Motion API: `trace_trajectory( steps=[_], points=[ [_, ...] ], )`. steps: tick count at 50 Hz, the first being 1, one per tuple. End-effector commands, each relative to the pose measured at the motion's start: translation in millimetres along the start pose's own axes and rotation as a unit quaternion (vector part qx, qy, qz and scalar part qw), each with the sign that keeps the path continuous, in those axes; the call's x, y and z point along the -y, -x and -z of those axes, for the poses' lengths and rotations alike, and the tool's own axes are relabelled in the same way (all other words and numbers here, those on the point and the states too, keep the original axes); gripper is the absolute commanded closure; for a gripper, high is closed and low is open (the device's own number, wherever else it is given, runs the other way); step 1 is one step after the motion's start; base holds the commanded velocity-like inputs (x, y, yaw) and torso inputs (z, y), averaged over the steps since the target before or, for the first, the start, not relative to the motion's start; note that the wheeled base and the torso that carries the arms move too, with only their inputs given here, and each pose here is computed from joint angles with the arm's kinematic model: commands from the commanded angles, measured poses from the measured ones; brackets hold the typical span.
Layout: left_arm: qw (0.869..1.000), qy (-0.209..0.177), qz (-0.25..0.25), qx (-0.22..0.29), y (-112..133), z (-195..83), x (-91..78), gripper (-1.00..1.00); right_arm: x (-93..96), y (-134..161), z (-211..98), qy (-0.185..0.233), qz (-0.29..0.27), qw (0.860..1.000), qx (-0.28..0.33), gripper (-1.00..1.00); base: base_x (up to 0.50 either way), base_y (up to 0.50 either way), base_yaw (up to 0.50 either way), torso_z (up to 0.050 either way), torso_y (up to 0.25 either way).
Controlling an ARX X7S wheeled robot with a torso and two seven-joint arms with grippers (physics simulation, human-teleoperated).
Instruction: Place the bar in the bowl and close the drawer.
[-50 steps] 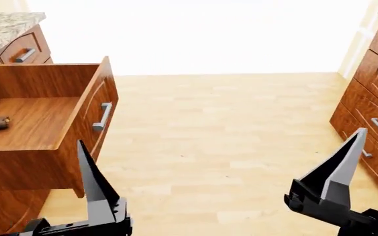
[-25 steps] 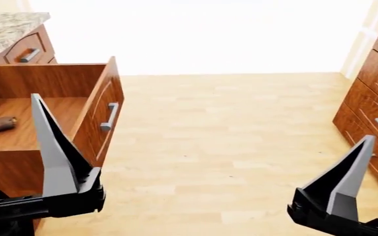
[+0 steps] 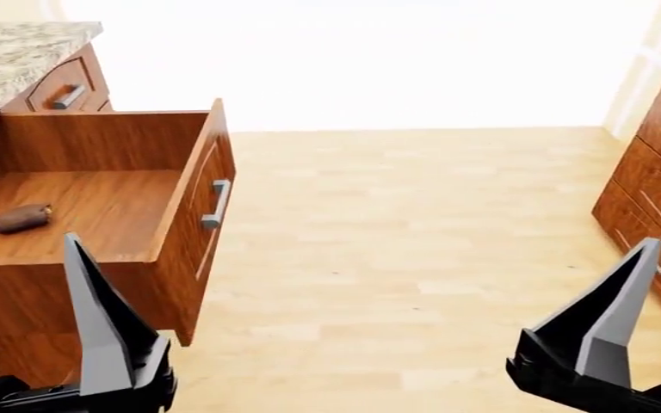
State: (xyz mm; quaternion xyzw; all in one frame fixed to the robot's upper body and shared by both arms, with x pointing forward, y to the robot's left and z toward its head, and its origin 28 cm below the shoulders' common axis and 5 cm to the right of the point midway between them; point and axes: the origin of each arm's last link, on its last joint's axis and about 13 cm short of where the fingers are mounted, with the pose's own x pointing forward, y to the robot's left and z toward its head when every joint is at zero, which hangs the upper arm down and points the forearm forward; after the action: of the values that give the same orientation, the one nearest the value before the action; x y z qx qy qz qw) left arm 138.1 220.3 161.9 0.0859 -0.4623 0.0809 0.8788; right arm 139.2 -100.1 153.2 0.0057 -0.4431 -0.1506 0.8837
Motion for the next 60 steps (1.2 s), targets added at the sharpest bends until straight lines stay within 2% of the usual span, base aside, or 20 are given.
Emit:
trace_trajectory(
  steps=[1, 60],
  points=[
    [1.000, 0.001, -0.001, -0.001, 4.7, 2.5, -1.9, -1.00, -0.4, 0.5, -0.1, 0.001, 0.000, 1.000, -0.002, -1.00, 0.19, -0.01, 0.00, 0.000, 0.000],
    [1.000, 0.004, 0.000, -0.006, 6.7, 4.8, -2.0, -1.00, -3.5, -0.1, 0.2, 0.001, -0.004, 1.000, -0.005, -1.00, 0.19, -0.01, 0.00, 0.000, 0.000]
  ],
)
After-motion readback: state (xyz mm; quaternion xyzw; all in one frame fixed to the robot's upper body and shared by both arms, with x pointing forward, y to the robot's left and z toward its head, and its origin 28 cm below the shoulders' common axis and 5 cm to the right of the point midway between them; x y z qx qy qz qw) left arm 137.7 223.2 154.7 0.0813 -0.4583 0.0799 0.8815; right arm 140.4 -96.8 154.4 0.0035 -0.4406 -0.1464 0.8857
